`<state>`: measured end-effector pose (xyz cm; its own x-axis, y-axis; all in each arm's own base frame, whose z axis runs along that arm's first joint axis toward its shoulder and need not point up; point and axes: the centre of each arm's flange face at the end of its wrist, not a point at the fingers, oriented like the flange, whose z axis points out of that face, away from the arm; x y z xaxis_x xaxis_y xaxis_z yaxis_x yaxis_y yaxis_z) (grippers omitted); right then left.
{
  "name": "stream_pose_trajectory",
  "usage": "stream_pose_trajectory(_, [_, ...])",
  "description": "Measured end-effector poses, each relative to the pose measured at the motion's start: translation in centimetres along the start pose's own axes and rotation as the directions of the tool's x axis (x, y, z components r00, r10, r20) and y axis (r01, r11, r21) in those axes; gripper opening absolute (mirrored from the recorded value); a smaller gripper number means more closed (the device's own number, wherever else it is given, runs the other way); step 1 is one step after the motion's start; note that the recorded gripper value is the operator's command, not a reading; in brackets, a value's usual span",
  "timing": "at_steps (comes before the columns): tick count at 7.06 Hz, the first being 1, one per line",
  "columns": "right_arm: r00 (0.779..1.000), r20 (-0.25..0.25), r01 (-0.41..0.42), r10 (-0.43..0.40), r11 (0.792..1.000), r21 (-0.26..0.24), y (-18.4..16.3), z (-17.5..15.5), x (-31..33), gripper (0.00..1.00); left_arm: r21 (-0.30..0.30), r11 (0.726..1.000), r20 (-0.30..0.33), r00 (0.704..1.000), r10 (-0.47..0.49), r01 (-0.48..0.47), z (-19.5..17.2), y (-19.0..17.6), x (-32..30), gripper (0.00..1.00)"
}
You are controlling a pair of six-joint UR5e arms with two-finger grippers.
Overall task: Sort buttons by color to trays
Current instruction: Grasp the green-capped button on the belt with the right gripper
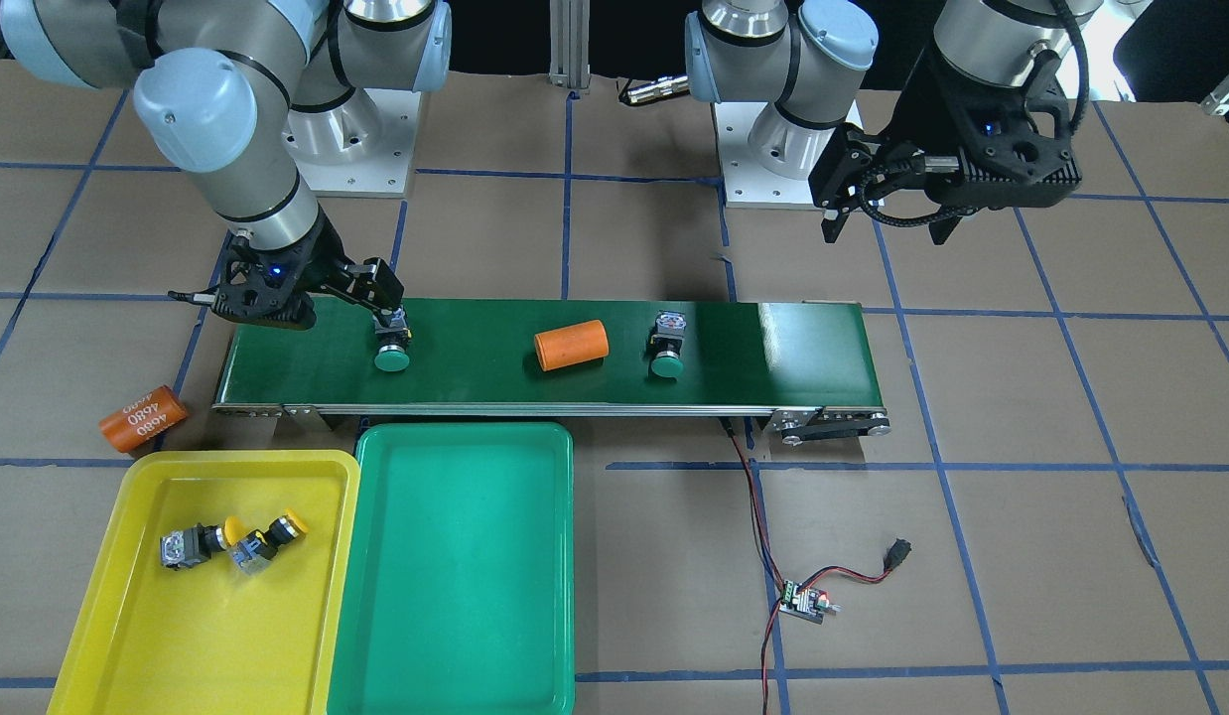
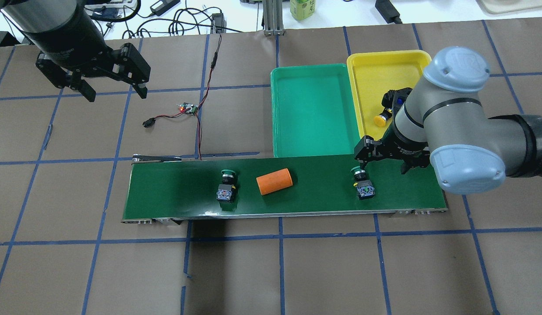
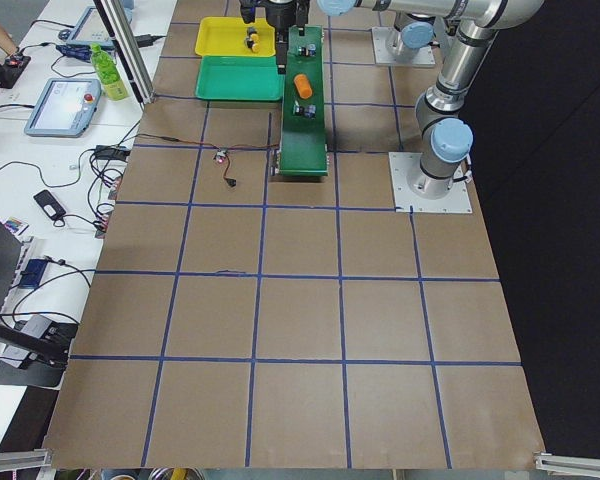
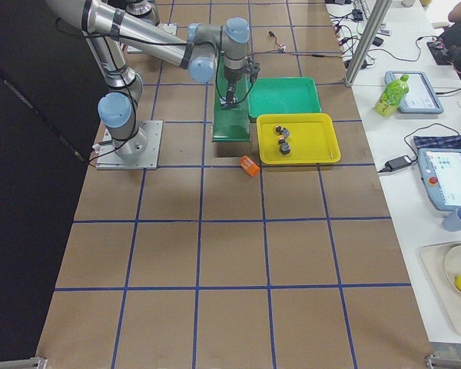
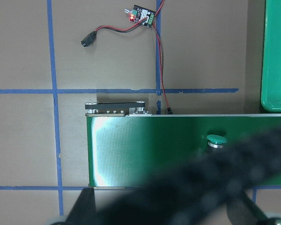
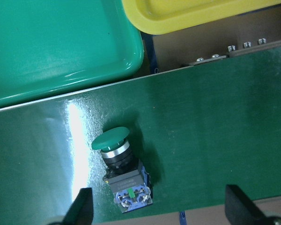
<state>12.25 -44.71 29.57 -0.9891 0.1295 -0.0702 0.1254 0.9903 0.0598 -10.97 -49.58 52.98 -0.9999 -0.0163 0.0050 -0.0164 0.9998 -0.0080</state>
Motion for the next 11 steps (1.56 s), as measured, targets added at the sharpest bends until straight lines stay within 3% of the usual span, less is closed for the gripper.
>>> stream_pose_trajectory(2, [1.000,-0.003,0.015,-0.015,0.999,-0.033,-0.6,2.1,0.1,0.99,0.001,1.000,-0.002,1.000,-0.002,0.002,-0.1,-0.1,0.0,1.00])
stream_pose_trajectory(3, [1.000,-0.006,0.014,-0.014,0.998,-0.055,-0.4,3.0,0.2,0.86,0.003,1.000,-0.014,1.000,-0.003,0.003,-0.1,-0.1,0.1,1.00])
stream_pose_trajectory(4, [1.000,-0.009,0.010,-0.010,0.997,-0.079,0.0,4.0,0.4,0.29,0.004,1.000,-0.031,1.000,-0.003,0.004,-0.1,-0.1,0.3,1.00])
stream_pose_trajectory(5, [1.000,-0.011,0.004,-0.005,0.995,-0.098,0.5,4.9,0.6,0.00,0.003,1.000,-0.037,0.999,-0.003,0.003,-0.1,0.0,0.3,1.00])
stream_pose_trajectory(7, [1.000,-0.017,-0.004,0.002,0.993,-0.118,0.9,5.5,0.9,0.00,0.003,1.000,-0.039,0.999,-0.002,0.002,-0.1,0.0,0.4,1.00])
stream_pose_trajectory(9, [1.000,-0.015,-0.004,0.003,0.994,-0.105,0.6,4.8,0.8,0.00,0.005,1.000,-0.040,0.999,0.000,0.000,-0.2,0.0,0.4,1.00])
stream_pose_trajectory(11, [1.000,-0.002,0.002,-0.002,1.000,-0.004,-3.2,0.7,0.0,0.00,0.005,1.000,-0.037,0.999,0.004,-0.004,-0.2,0.0,0.4,1.00])
